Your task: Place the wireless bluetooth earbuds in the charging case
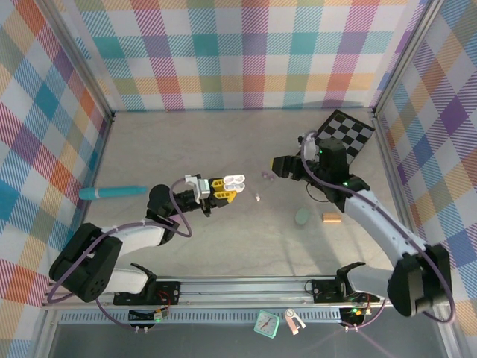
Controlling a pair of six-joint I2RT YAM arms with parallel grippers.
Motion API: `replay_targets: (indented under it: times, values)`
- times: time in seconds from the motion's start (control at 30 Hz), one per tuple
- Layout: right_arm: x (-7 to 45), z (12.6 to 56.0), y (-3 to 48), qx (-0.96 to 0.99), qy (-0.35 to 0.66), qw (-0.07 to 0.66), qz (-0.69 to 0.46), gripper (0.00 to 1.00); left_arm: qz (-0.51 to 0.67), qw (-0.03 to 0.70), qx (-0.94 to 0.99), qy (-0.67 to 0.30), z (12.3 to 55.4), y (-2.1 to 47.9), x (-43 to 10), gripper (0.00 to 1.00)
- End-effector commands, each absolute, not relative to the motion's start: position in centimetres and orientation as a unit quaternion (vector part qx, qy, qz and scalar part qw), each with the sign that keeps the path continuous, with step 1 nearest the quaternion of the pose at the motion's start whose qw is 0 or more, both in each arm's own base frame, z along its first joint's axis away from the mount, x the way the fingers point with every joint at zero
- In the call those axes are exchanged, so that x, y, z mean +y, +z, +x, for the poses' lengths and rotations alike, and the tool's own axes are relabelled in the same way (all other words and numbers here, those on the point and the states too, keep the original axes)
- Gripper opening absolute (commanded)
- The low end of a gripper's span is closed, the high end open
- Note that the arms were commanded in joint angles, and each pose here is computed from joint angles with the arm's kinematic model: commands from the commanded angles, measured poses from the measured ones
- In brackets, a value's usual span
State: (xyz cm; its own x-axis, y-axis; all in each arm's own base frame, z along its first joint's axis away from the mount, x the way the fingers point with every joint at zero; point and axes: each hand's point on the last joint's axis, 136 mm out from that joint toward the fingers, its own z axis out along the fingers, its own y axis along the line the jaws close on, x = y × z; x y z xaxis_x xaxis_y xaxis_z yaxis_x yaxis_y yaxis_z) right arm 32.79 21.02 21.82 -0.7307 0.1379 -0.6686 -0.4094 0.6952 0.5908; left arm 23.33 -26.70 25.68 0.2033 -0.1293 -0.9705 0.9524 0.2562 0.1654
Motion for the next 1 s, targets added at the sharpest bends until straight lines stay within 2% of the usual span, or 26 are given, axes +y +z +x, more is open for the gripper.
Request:
replay_targets:
  times: [0.0,0.17,0.33,0.57,0.97]
  values:
    - [21.4,32.1,17.7,0.892,0.367,0.257,-0.053,0.67,0.444,0.664,0.440,-0.409,22.6,26.9,-26.1,0.17]
    - [24.4,32.6,13.2,0.909,0.375,0.163,-0.081,0.68,0.438,0.665,0.443,-0.411,22.2,27.0,-25.8,0.17]
    - [27.2,33.8,9.2,0.926,0.342,0.120,-0.104,0.67,0.435,0.663,0.445,-0.415,21.9,26.9,-25.6,0.17]
    - [30.1,34.8,6.6,0.927,0.337,0.092,-0.138,0.67,0.436,0.663,0.444,-0.416,21.6,27.0,-25.5,0.17]
    - [29.2,33.9,3.3,0.935,0.305,0.064,-0.171,0.68,0.440,0.658,0.442,-0.422,21.7,27.2,-25.7,0.17]
